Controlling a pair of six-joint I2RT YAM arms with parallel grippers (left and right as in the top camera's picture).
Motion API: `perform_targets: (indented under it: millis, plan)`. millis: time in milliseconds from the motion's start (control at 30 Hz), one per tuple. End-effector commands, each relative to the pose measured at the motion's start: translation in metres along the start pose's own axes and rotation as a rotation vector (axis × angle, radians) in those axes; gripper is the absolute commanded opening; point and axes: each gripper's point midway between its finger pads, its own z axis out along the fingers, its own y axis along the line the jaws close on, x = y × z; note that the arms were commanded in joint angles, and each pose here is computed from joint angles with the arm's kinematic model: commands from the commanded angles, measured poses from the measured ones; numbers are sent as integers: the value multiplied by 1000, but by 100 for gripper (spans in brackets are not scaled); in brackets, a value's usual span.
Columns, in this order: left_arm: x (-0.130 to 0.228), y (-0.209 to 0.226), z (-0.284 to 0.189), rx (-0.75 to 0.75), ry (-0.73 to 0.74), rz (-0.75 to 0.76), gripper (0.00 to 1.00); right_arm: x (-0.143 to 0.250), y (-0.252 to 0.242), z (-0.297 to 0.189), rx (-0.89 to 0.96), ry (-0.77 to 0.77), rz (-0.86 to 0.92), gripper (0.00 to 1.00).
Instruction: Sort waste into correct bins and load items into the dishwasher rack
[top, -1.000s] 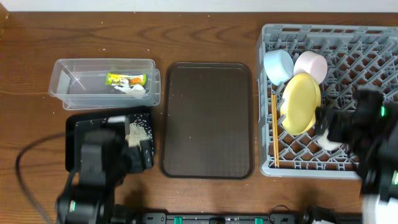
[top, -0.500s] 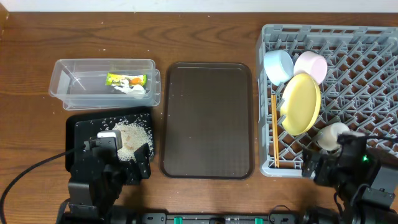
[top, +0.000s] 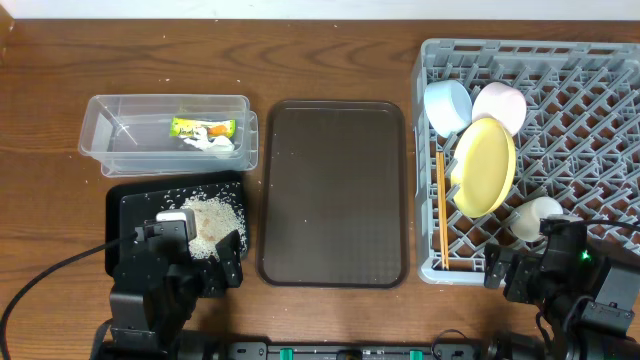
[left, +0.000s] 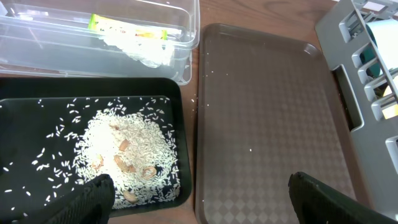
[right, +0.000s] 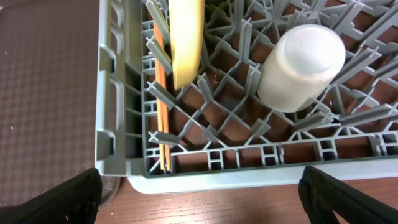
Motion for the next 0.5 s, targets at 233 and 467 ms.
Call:
perform_targets:
  millis: [233,467]
  plan:
    - [2,-1,1,7,4,-10,92,-54,32,-4,-133,-413,-191,99]
    - [2,-1,1,7,4,-10,92,-65,55,-2,-234,-737,-307,99]
